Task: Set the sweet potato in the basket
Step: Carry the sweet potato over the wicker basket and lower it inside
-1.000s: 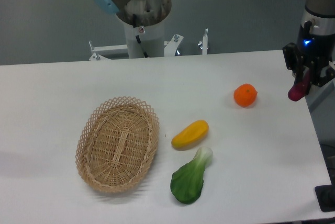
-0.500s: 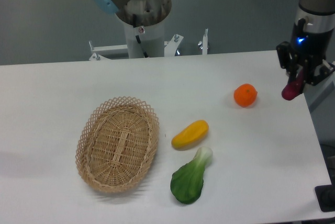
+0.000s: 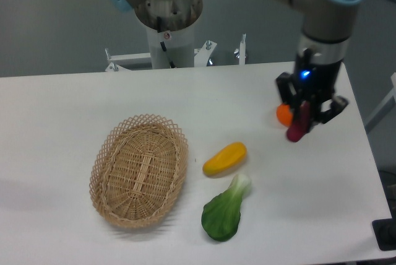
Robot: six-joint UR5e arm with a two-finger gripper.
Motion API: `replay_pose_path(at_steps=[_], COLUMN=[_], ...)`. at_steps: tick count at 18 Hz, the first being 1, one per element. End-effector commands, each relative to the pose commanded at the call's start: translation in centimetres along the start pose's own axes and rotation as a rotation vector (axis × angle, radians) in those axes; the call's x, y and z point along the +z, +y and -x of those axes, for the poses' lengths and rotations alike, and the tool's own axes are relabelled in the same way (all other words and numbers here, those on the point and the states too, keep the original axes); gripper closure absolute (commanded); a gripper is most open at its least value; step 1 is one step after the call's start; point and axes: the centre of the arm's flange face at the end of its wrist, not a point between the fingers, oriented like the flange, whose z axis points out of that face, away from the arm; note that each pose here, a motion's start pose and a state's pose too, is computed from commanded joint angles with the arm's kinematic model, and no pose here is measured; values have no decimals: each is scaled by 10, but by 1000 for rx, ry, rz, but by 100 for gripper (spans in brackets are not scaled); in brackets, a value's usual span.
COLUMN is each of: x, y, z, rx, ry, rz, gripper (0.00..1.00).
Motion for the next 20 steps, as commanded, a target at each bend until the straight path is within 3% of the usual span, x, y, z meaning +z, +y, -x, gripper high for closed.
replay_pose_path(at_steps=[3,7,12,20], x=[30,64,112,176], y=[-32,-63,-78,-93], z=[-47,-120,-194,-252], rx=[-94,-135,-50,62], ry=[-11,-12,-24,-11], rz=[-28,-58,41,147], gripper=[82,82,82,81])
